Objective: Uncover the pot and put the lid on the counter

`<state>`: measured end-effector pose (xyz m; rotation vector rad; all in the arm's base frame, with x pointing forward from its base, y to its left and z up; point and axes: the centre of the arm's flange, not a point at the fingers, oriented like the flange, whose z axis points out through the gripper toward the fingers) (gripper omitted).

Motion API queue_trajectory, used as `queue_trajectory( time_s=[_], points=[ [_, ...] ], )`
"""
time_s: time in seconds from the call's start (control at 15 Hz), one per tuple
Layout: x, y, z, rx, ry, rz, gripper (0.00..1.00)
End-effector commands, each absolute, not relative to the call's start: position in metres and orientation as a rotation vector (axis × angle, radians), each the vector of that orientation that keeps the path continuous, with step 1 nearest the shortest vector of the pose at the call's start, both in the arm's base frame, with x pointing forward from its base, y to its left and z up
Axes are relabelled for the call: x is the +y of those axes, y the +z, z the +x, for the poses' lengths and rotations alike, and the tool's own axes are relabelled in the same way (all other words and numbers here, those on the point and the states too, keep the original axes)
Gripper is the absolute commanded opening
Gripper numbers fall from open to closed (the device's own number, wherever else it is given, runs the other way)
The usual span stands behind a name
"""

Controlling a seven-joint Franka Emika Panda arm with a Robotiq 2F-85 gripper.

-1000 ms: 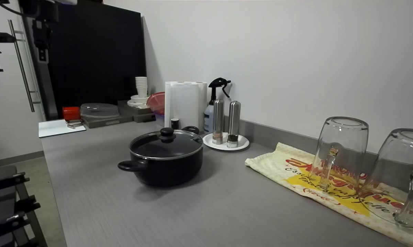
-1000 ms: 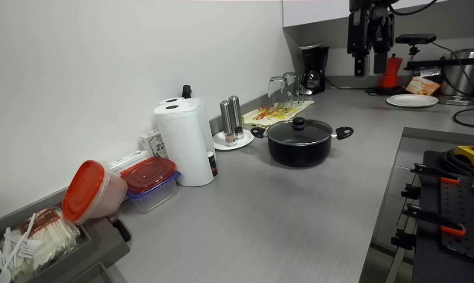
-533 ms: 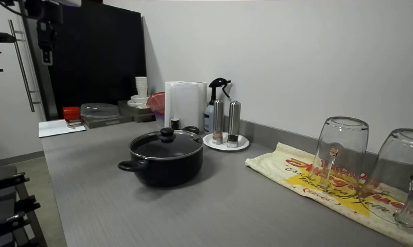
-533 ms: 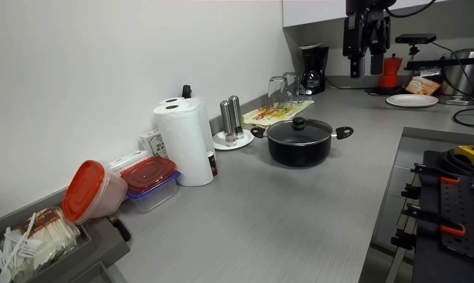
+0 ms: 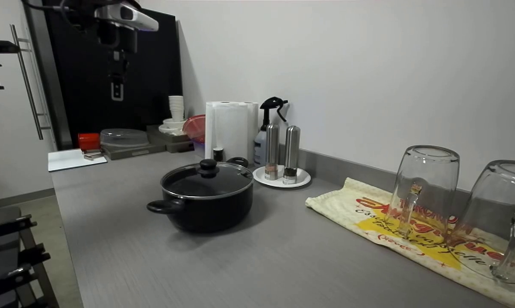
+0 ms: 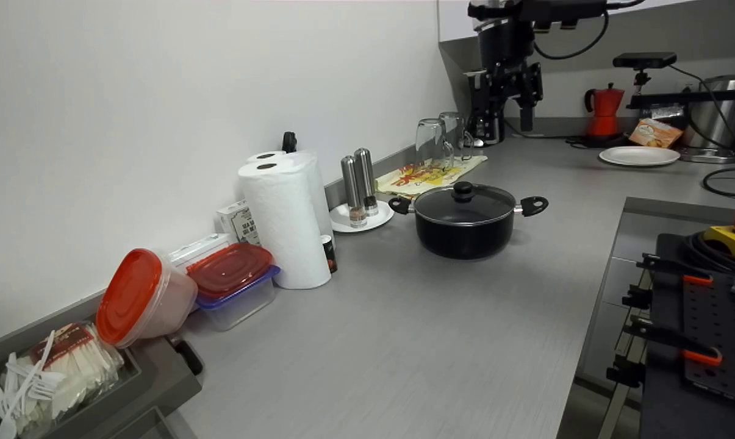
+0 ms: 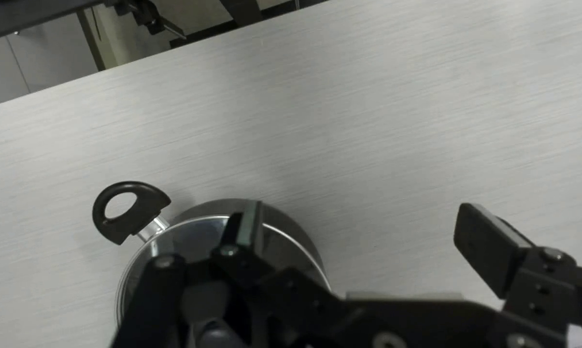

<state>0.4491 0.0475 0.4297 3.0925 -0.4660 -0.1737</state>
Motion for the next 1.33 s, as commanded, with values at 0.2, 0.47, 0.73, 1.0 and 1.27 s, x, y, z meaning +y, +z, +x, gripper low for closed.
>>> queue_trajectory(
  time_s=[0.2, 0.47, 0.73, 1.0, 1.27],
  points=[
    [0.006, 0.437, 0.516, -0.541, -0.131, 3.008, 1.00],
    [-0.026, 0.448, 0.534, -0.616, -0.072, 2.971, 1.00],
    [-0.065, 0.442, 0.543, -0.771, 0.013, 2.939, 1.00],
    [-0.093, 0.410, 0.542, -0.906, 0.148, 2.873, 1.00],
    [-0.099, 0.357, 0.538, -1.007, 0.175, 2.836, 1.00]
  ],
)
